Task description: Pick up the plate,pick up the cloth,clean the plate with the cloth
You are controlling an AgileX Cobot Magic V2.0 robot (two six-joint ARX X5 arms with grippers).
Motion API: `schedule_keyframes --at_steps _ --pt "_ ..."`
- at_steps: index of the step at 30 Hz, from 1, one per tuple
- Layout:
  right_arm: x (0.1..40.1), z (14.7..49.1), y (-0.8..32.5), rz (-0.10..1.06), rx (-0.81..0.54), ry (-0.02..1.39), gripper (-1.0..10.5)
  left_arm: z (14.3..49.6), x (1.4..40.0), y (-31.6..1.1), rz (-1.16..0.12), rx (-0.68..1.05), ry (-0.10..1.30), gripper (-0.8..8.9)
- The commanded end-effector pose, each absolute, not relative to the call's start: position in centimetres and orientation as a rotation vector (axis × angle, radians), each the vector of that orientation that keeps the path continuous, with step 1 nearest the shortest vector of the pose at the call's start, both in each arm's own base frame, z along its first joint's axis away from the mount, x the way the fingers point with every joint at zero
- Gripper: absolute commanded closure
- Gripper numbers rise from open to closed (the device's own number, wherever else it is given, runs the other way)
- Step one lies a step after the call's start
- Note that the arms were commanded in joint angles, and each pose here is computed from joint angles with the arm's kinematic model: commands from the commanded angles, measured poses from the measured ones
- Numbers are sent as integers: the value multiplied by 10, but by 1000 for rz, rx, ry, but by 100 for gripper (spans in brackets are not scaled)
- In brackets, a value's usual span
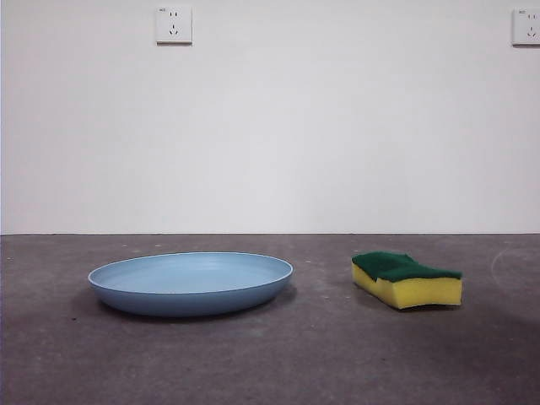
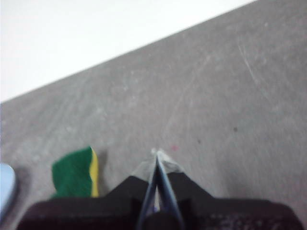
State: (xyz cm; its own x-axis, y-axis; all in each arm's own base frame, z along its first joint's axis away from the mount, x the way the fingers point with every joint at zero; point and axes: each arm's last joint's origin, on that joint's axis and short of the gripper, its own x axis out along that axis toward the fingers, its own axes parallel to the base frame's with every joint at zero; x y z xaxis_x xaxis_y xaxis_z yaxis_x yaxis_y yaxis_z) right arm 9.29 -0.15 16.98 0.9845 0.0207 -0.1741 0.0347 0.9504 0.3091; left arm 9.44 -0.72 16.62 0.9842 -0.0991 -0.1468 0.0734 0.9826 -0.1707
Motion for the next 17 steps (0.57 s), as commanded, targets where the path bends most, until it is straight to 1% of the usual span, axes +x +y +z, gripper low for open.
schedule_keyframes --at_steps 1,5,8,12,17 --pt "92 195 -1 0 339 141 958 182 93 -7 -84 -190 149 819" --pt "96 227 -1 5 347 171 958 205 95 -7 -83 -189 158 819" --pt "104 252 1 65 354 223 958 225 100 -7 -85 -189 173 819" --pt "120 280 4 203 349 296 957 253 113 -10 -141 -189 227 819" --pt "145 304 9 386 327 445 955 284 135 -15 -235 -198 370 817"
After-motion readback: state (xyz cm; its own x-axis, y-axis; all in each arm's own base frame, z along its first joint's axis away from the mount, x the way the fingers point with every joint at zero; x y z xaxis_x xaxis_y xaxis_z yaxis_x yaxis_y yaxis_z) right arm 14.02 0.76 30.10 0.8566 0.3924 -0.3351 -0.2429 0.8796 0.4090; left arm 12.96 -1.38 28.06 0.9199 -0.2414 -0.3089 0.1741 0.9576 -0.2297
